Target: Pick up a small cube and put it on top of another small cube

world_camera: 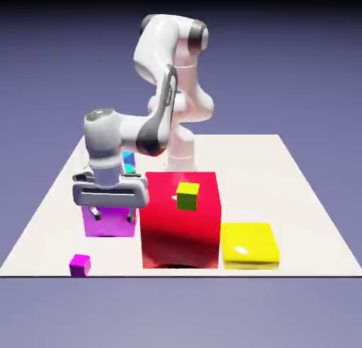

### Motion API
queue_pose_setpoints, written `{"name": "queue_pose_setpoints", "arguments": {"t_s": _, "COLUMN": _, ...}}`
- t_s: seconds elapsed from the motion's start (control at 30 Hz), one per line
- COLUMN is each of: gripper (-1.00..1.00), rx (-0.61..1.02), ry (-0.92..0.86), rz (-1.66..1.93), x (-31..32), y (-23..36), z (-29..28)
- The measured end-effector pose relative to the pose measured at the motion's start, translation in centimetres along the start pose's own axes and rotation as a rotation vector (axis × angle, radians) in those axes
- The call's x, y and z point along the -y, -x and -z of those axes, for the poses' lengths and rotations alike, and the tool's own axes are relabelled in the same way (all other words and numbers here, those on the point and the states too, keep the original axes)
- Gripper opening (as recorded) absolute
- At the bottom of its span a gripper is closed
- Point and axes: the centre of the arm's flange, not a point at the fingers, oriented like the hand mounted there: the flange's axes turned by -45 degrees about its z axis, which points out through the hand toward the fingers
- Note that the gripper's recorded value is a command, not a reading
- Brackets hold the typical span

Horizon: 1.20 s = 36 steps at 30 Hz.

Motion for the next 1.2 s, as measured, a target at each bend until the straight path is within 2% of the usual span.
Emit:
{"name": "queue_pose_setpoints", "arguments": {"t_s": 0.33, "gripper": 0.00, "rx": 0.232, "ry": 0.038, "rz": -0.016, "x": -6.9, "y": -3.3, "z": -6.4}}
{"name": "queue_pose_setpoints", "arguments": {"t_s": 0.6, "gripper": 0.00, "rx": 0.372, "ry": 0.072, "rz": 0.017, "x": -9.5, "y": -4.9, "z": -10.0}}
{"name": "queue_pose_setpoints", "arguments": {"t_s": 0.67, "gripper": 0.00, "rx": 0.372, "ry": 0.072, "rz": 0.018, "x": -9.9, "y": -3.7, "z": -14.8}}
{"name": "queue_pose_setpoints", "arguments": {"t_s": 0.7, "gripper": -1.00, "rx": 0.372, "ry": 0.072, "rz": 0.017, "x": -10.0, "y": -3.0, "z": -16.7}}
{"name": "queue_pose_setpoints", "arguments": {"t_s": 0.77, "gripper": -1.00, "rx": 0.372, "ry": 0.072, "rz": 0.017, "x": -10.0, "y": -3.0, "z": -16.7}}
{"name": "queue_pose_setpoints", "arguments": {"t_s": 0.87, "gripper": -1.00, "rx": 0.366, "ry": 0.082, "rz": 0.014, "x": -9.3, "y": -5.2, "z": -9.8}}
{"name": "queue_pose_setpoints", "arguments": {"t_s": 1.03, "gripper": -1.00, "rx": 0.378, "ry": 0.063, "rz": 0.085, "x": 4.4, "y": -7.1, "z": -5.8}}
{"name": "queue_pose_setpoints", "arguments": {"t_s": 1.2, "gripper": -1.00, "rx": 0.425, "ry": 0.029, "rz": 0.200, "x": 17.9, "y": -5.0, "z": -1.2}}
